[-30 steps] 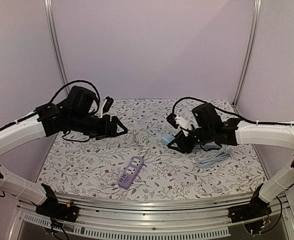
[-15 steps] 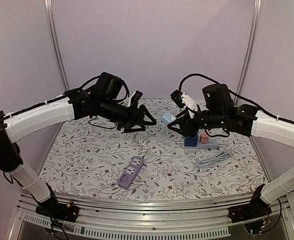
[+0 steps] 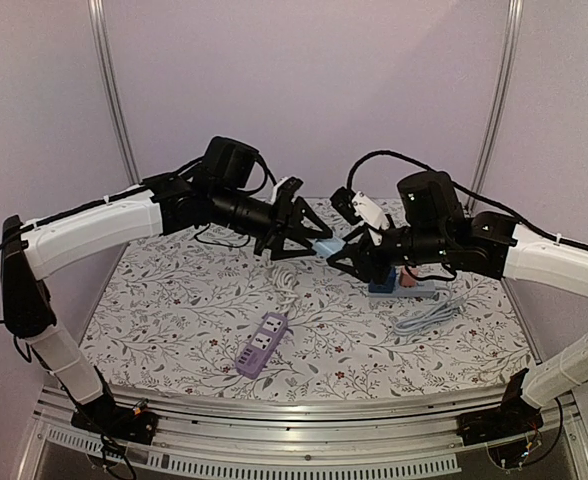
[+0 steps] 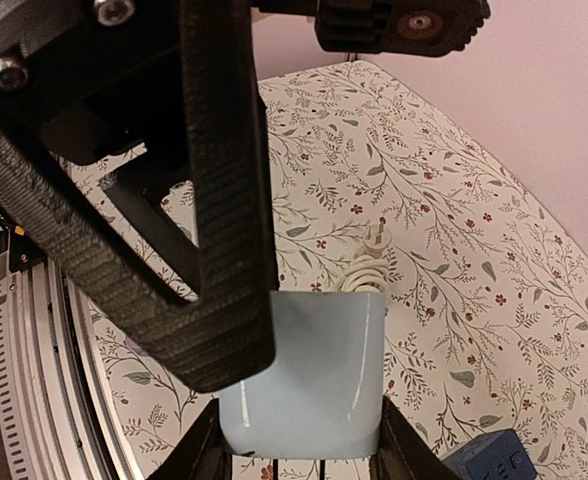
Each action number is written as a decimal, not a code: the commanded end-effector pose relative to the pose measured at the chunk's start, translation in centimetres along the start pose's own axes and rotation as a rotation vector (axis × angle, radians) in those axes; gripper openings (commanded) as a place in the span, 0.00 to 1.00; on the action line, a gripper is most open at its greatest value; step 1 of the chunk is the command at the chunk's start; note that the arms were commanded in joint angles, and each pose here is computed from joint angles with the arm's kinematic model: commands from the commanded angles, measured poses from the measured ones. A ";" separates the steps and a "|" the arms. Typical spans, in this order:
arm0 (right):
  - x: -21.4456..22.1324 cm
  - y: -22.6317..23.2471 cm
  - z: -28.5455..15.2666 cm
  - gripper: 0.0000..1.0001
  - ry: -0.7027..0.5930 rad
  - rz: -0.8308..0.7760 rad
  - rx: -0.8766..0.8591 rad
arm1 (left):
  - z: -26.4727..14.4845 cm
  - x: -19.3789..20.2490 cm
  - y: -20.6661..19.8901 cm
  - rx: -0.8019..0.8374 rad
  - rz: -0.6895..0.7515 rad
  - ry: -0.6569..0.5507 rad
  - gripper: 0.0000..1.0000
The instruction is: Insert the plug
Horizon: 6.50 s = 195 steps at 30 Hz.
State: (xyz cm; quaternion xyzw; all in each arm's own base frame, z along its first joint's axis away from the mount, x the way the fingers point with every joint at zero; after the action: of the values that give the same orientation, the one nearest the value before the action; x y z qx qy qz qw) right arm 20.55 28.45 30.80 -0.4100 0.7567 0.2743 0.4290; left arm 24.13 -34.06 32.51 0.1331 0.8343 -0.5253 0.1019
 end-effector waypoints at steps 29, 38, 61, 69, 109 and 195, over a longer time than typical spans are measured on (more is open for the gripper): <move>-1.3 0.9 -0.9 0.00 -0.093 -0.061 -0.052 | 0.1 -0.8 1.2 0.064 -0.027 0.052 0.62; -0.9 1.1 -0.6 0.00 -0.078 -0.098 -0.076 | -0.1 -0.8 1.4 0.054 -0.047 0.050 0.47; 0.3 1.1 -0.6 0.00 -0.090 -0.173 -0.079 | 1.2 -0.5 1.5 0.094 -0.083 0.132 0.37; 0.9 1.4 -1.1 0.00 -0.081 -0.229 -0.096 | 1.3 -0.2 1.8 0.083 -0.090 0.168 0.38; 2.1 0.6 -1.4 0.15 -0.065 -0.154 -0.005 | 3.0 0.0 0.3 0.103 -0.068 0.189 0.00; 3.8 -2.5 -1.0 0.99 0.090 0.504 0.406 | 4.6 4.1 14.7 -0.852 0.413 0.497 0.00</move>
State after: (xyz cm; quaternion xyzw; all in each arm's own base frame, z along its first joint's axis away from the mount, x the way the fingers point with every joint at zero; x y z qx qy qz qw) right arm 20.97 24.94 27.30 -0.1386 0.8921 0.2045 0.3783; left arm 25.16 -31.63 17.92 0.3768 0.9223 -0.0769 0.0386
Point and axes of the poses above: each gripper's point midway between its finger pads, its own z axis out along the fingers, its own y axis along the line the jaws close on, x = y × z, the point moved 9 cm from there along -z, back along the fingers, and after that the axes turned 5 degrees about z, right-handed, at the moved point
